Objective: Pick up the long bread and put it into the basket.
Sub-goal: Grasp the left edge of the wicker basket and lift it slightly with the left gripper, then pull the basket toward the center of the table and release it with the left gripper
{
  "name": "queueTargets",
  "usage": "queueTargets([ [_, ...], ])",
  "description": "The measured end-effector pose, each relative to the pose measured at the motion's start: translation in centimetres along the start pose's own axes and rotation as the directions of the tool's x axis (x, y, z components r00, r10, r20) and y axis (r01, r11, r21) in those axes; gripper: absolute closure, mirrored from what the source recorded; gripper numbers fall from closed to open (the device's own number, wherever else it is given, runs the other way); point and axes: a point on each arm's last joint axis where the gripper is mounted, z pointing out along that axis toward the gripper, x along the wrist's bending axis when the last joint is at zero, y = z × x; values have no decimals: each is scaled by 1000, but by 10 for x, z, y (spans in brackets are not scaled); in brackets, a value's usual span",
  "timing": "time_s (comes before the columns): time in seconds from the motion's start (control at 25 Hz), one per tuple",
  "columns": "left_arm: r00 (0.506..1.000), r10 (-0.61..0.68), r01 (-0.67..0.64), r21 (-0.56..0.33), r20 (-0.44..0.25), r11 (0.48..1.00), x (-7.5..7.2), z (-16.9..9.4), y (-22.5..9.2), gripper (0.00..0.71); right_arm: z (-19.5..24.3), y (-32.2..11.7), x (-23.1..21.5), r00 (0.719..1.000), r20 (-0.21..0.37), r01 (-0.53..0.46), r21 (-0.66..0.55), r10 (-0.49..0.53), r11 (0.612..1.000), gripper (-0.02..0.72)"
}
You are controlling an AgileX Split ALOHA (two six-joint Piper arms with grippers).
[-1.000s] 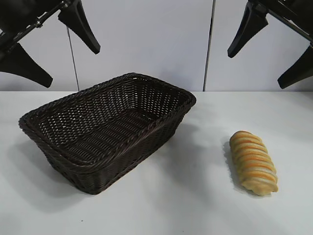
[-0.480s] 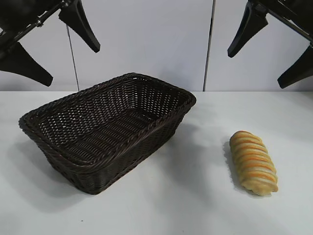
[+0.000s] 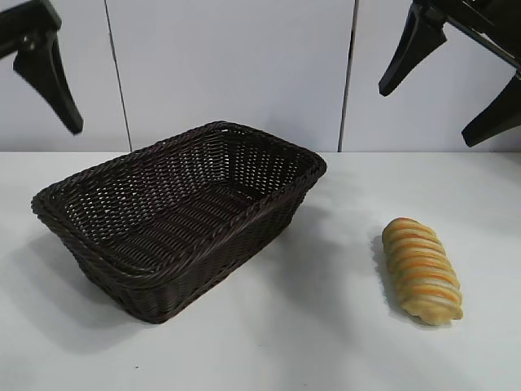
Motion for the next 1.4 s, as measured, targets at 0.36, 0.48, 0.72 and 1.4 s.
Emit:
queueTargets([
  [0.36,992,-100,104,49,-82,993,18,64,10,20,0,0,0,1000,0,3,0,-3,1000,9],
  [0.48,988,-114,120,59,-99,991,22,74,10,42,0,0,0,1000,0,3,0,-3,1000,9],
  [0.72,987,-142,145,30,-71,989,17,74,16,368,0,0,0,1000,0,7,0,-7,1000,9],
  [1.4,998,48,-49,35,28,998,-33,45,51,611,0,0,0,1000,0,7,0,-7,1000,9],
])
